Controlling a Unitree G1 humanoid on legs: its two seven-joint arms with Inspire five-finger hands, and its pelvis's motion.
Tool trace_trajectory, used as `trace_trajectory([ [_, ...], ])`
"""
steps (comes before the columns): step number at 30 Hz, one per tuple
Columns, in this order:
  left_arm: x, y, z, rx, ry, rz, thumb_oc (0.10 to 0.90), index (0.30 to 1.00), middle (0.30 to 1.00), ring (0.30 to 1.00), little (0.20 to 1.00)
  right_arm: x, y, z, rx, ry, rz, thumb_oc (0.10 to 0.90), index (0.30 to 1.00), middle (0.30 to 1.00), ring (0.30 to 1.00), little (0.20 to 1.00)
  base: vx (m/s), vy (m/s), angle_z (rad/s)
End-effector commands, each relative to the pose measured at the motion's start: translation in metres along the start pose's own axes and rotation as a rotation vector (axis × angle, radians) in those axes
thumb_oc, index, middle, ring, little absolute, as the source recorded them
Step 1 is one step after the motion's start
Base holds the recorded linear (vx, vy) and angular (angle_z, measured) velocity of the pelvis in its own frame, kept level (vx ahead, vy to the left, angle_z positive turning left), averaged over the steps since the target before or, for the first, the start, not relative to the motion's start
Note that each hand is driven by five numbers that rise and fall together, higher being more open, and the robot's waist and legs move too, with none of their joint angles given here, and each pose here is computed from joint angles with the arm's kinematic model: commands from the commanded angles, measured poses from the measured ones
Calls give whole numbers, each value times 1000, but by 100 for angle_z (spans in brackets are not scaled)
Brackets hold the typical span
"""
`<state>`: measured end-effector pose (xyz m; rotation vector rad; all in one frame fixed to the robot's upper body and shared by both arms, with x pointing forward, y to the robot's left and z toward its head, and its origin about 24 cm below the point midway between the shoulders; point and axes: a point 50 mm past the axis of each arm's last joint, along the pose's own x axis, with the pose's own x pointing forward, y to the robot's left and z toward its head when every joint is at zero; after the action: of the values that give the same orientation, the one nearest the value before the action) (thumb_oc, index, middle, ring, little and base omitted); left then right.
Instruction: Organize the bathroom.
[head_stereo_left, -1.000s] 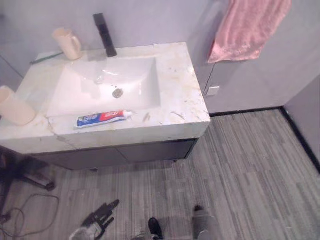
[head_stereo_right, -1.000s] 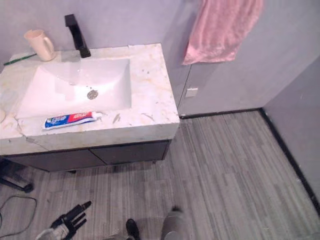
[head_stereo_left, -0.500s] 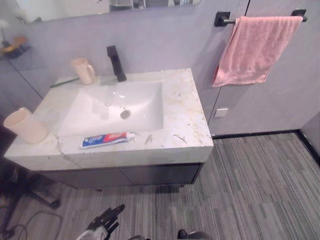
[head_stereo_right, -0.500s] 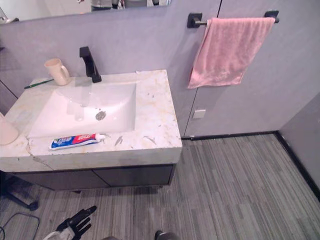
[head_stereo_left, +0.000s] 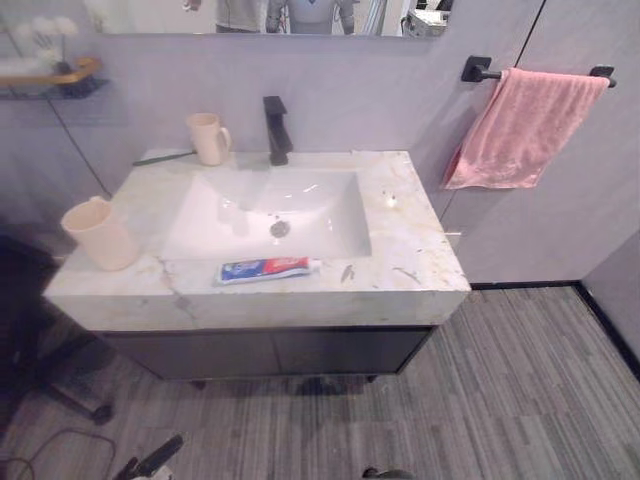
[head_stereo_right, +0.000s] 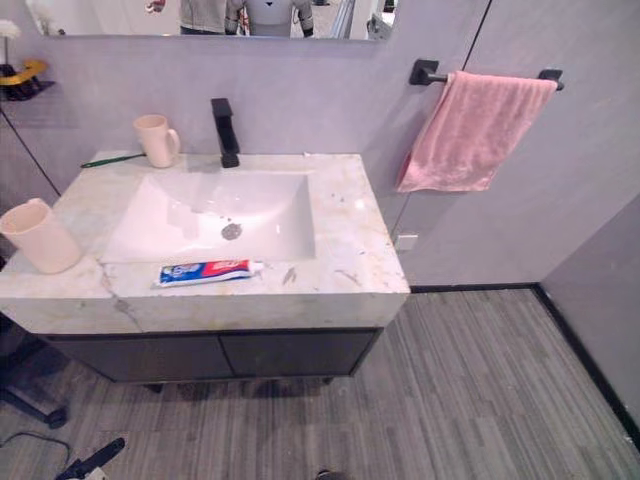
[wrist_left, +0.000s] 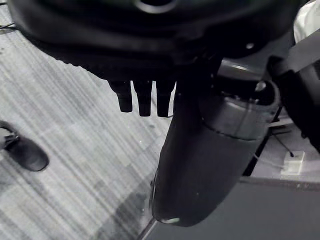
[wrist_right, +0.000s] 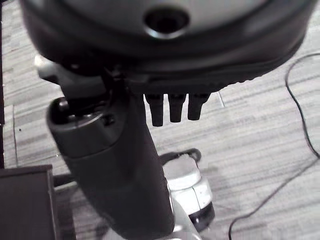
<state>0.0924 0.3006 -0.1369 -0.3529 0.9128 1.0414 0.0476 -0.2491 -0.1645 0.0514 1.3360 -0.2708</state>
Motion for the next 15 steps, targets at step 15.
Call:
trace_trajectory([
  [15,3,12,45,-351,-142,82,800,900,900,900,900,-3,-16,-6,-23,9,-45,800,900,900,900,900,63,82,3],
])
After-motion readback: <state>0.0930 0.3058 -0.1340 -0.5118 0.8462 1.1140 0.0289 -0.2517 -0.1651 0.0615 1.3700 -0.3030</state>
